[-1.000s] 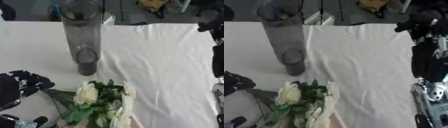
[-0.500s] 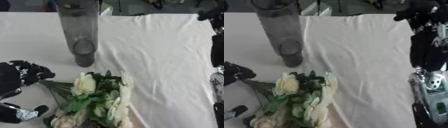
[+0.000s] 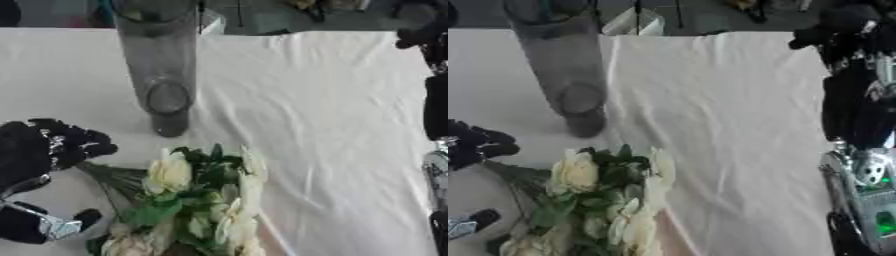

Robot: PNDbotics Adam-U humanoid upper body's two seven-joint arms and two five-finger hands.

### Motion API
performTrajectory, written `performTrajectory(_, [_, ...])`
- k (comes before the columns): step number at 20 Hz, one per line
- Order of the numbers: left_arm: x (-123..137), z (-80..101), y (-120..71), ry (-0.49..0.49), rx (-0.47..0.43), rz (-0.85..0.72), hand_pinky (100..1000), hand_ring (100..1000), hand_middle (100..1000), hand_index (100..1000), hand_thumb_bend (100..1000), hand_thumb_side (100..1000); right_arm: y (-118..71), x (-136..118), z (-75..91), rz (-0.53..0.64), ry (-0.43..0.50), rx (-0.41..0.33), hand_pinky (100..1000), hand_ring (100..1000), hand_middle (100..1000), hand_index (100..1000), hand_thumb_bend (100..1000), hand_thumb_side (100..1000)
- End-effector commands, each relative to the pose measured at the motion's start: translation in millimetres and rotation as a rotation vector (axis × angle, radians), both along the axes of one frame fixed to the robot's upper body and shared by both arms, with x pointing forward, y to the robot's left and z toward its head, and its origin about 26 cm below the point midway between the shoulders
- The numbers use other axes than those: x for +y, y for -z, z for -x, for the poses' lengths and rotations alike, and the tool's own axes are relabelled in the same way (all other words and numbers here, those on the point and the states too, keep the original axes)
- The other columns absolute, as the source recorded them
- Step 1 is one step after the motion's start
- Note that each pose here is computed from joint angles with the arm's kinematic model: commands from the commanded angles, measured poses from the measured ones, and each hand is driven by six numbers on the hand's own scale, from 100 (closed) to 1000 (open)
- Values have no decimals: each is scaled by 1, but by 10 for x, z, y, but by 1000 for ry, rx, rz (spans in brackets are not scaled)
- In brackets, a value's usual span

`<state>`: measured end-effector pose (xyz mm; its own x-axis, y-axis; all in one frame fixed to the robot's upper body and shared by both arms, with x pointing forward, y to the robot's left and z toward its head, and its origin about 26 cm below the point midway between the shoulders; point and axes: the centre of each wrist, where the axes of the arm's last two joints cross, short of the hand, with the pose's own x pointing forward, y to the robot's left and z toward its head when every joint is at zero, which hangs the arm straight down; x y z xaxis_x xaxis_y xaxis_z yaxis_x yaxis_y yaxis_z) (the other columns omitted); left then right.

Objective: Arrange flowers into the vase.

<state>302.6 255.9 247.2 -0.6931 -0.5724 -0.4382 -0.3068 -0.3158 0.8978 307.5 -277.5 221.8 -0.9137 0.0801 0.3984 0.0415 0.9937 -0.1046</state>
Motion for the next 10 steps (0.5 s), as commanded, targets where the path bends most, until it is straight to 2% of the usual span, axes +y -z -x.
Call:
performTrajectory(1, [-22,30,-100,8,-8,-35,713,794,866,985,388,768,-82,-4,33,20,-6,-29,741,561,542,716,100,1000])
performTrajectory(5, [-44,28,-114,-5,19,-60,709,790,839,967,388,760,-85,1,31,23,-9,-30,741,561,541,716,100,1000])
performTrajectory(10, [-70,18,-111,-18,61,-66,660,759,823,958,354,748,-90,8,29,26,-12,-33,742,560,540,715,100,1000])
